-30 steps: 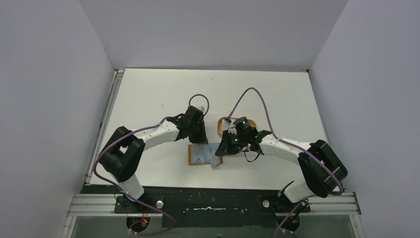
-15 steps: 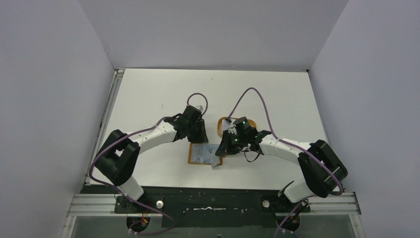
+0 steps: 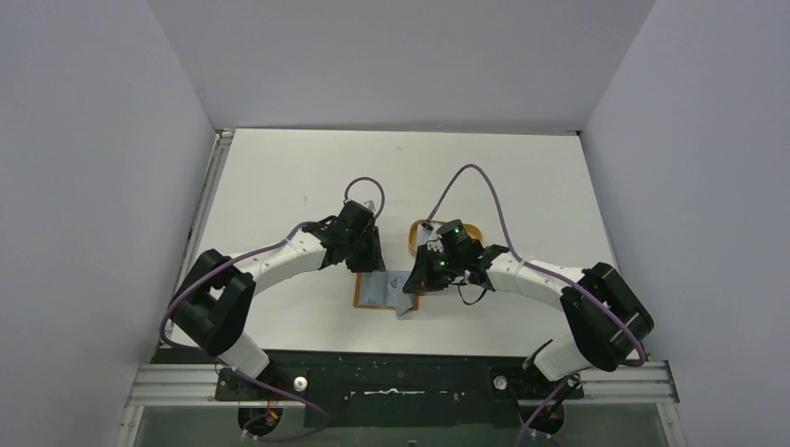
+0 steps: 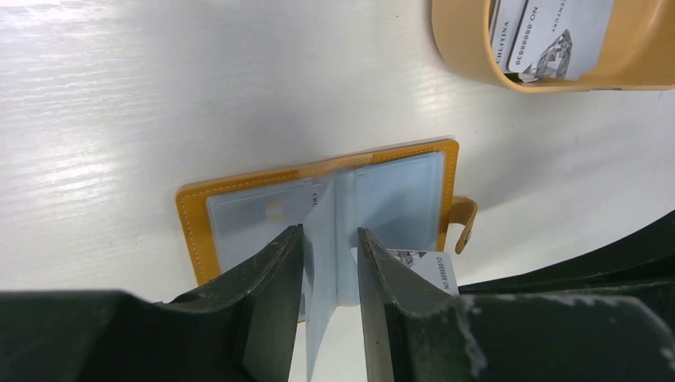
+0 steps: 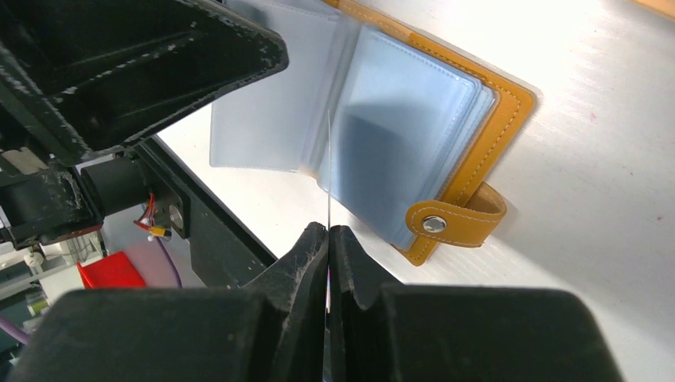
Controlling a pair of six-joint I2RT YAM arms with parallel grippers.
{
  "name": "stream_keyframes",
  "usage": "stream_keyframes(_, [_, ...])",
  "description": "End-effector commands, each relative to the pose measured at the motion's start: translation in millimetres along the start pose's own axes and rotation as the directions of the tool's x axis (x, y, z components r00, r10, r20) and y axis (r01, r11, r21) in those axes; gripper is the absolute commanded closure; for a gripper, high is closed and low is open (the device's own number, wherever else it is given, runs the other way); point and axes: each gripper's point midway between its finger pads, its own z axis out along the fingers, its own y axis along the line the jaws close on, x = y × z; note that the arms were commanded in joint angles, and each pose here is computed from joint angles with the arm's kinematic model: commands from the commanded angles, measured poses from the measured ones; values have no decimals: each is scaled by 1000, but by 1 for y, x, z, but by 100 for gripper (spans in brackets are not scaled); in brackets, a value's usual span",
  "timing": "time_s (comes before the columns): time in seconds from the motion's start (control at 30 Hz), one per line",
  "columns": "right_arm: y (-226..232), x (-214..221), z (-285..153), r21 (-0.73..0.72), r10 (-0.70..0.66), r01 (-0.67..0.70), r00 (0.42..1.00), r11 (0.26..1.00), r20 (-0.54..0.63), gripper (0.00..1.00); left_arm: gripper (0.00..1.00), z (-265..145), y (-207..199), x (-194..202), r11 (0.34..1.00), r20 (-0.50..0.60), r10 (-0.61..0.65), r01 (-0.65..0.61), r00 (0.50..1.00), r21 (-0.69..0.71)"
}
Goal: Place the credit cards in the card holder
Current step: Turn over the card slot in the card holder, then insert the credit card into the card holder.
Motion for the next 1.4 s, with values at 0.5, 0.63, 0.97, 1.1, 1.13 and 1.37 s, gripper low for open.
stream_keyframes(0.5, [23,-28,5,-51,-4,8,997,999,77,100,65,-45,53,-16,980,182,-26,61,983,-192])
stream_keyframes(0.63, [24,-31,11,-61,17,-13,997,998,72,100,65,-45,64,-9,976,190,-58,95,980,-194])
stream_keyframes(0.97, [23,-35,20,-66,55,-50,996,997,71,100,67,-34,78,6,973,169,-142,169,975,-160])
stream_keyframes(1.1, [21,-35,21,-62,66,-62,995,996,71,100,68,-29,77,10,974,152,-152,175,977,-147])
stream_keyframes(1.13, [20,-35,22,-60,71,-67,995,996,70,100,68,-27,77,11,974,147,-156,177,977,-144])
stream_keyframes(1.37, [16,-35,30,-59,120,-116,990,992,68,100,69,-20,77,20,973,119,-175,190,977,-128])
